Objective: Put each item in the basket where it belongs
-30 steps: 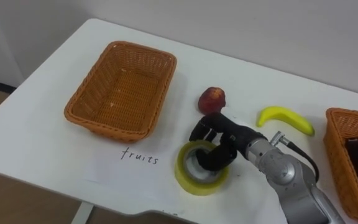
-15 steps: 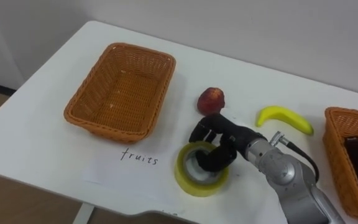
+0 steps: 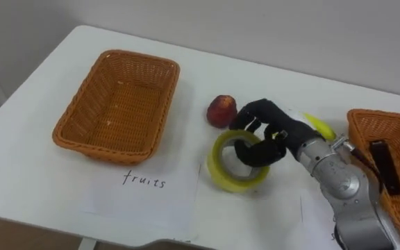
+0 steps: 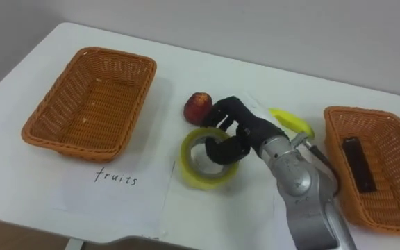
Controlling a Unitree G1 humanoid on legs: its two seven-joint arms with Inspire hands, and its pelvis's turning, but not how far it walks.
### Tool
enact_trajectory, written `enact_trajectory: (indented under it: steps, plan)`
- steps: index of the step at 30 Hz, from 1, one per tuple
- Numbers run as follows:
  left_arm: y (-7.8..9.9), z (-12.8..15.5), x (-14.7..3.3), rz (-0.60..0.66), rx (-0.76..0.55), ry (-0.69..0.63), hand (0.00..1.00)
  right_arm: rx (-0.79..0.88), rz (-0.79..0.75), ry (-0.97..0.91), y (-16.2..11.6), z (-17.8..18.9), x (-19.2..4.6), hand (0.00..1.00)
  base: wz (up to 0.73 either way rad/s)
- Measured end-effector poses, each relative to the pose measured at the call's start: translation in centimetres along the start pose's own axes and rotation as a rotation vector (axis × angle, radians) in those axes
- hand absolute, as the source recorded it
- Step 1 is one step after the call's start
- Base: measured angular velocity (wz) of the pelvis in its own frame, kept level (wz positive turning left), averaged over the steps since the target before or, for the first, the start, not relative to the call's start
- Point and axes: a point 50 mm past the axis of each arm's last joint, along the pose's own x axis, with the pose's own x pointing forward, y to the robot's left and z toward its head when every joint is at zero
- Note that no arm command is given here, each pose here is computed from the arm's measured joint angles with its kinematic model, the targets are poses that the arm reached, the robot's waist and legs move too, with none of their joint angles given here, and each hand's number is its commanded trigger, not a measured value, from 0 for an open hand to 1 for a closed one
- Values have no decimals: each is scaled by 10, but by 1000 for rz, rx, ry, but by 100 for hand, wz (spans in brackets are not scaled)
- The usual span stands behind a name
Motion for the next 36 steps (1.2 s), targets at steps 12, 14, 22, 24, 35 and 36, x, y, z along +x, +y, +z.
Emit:
enact_trajectory:
  steps: [12,14,22,24,35,36]
  plan:
    - [-1,-1,0,-5,-31,-9,0,-6,-110,11,-26,-7,-7,100,-2]
    - [-1,-3,0,-7,-31,0,0,-9,-143,9,-32,-7,-9,100,0]
    - [-3,-7,0,-5,-41,19,0,4,-300,28,-54,-15,-17,100,0]
    - [-3,-10,0,-4,-45,31,0,1,-340,39,-60,-17,-20,100,-5]
    - [-1,-22,-2,11,-58,65,0,38,-514,60,-90,-29,-34,100,-8]
    - [-1,-23,-2,12,-61,67,0,46,-513,60,-90,-30,-34,100,-5]
